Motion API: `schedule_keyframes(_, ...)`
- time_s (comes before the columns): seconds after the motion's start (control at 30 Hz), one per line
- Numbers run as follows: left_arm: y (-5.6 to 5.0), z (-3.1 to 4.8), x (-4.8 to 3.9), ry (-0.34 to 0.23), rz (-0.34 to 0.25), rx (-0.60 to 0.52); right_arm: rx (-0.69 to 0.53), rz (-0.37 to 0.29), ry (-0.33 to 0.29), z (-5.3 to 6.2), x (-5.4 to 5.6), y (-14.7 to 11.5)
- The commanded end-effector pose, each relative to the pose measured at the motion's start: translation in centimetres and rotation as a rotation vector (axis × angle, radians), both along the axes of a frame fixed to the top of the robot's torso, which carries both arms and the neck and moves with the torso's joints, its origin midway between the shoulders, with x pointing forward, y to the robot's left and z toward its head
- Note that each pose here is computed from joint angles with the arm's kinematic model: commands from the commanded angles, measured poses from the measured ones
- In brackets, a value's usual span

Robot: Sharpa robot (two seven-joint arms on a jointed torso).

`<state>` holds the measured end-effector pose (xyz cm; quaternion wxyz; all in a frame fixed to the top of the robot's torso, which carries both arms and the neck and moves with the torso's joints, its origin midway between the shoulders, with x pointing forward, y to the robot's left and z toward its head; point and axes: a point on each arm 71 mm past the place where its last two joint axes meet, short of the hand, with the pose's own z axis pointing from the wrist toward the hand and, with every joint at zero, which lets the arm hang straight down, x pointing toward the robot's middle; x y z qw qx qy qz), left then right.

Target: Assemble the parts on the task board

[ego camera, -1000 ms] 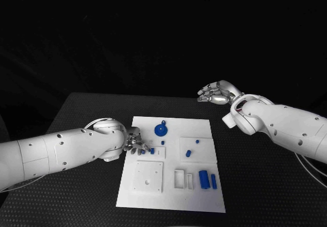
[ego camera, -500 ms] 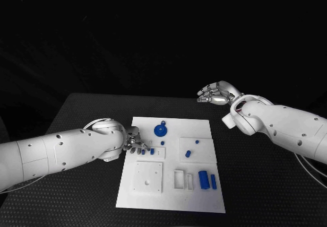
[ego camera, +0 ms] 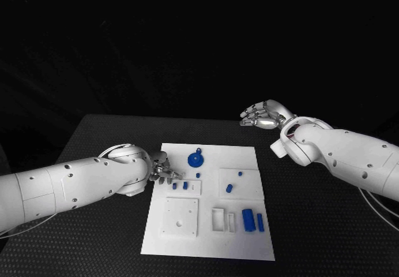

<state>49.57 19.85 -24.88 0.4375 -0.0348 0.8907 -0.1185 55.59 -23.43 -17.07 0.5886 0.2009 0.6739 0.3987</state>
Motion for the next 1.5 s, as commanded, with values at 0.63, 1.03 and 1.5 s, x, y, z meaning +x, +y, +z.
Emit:
schedule_keyframes(0.63,1.3,1.00,-1.76,-0.011,0.011,-0.102,0.001,0.011,0.003,-0.2,-0.1,-0.2)
schedule_keyframes(1.03,1.2,1.01,-2.07,-0.015,0.005,-0.130,0.001,0.012,0.006,-0.3,-0.2,-0.2)
schedule_keyframes(1.5,1.1,0.12,-2.22,0.031,-0.004,-0.098,0.001,0.012,0.007,-0.4,-0.2,-0.2)
